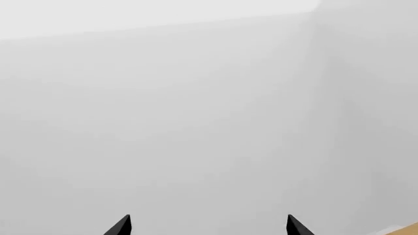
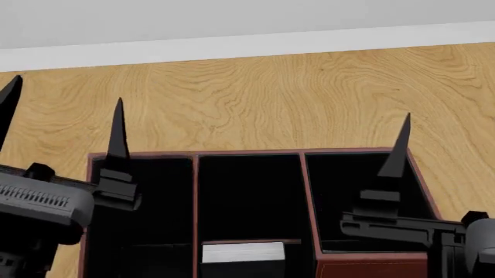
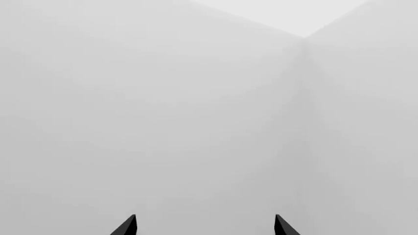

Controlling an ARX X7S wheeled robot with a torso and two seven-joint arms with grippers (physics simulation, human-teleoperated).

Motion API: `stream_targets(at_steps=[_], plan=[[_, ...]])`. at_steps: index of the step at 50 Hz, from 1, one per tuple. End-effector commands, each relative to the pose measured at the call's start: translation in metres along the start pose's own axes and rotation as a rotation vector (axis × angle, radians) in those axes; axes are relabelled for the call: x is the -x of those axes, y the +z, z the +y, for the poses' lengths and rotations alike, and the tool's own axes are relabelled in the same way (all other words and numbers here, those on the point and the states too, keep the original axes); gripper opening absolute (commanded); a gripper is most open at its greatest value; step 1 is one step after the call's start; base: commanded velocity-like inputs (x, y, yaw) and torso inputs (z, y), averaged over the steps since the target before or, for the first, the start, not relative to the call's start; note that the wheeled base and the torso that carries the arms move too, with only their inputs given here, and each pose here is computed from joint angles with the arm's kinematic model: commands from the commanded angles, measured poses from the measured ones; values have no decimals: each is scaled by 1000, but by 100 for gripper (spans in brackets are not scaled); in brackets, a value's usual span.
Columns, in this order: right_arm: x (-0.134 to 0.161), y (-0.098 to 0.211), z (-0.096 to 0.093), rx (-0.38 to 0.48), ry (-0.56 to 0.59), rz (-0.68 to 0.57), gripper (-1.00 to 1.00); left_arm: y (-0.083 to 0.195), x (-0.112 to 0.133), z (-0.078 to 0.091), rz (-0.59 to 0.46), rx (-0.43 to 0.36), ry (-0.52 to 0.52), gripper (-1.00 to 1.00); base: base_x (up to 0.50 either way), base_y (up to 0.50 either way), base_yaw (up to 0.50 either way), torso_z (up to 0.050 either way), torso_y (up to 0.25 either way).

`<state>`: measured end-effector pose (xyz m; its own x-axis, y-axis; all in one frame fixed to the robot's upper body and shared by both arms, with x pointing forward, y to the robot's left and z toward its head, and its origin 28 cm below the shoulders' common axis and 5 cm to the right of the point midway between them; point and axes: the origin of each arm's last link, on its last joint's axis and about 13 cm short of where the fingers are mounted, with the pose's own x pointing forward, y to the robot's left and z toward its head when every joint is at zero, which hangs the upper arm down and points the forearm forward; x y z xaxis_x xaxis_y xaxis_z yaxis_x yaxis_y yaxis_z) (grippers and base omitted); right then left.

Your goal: Pick up the book and place it in the back compartment of the caddy.

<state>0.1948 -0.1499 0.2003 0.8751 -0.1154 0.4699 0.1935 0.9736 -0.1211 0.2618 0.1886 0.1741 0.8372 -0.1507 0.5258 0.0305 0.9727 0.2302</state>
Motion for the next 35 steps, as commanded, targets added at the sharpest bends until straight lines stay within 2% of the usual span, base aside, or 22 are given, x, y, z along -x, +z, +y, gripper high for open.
stream_targets(at_steps=[1, 19, 35], plan=[[5, 7, -2, 3, -11, -21, 100, 10, 15, 2, -26, -6, 33, 100, 0, 0, 0, 0, 0], [12, 16, -6, 5, -30, -48, 100, 20, 36, 6, -38, -16, 65, 100, 0, 0, 0, 0, 0], [20, 24, -10, 9, -49, -70, 100, 32, 42, 12, -73, -37, 102, 100, 0, 0, 0, 0, 0]])
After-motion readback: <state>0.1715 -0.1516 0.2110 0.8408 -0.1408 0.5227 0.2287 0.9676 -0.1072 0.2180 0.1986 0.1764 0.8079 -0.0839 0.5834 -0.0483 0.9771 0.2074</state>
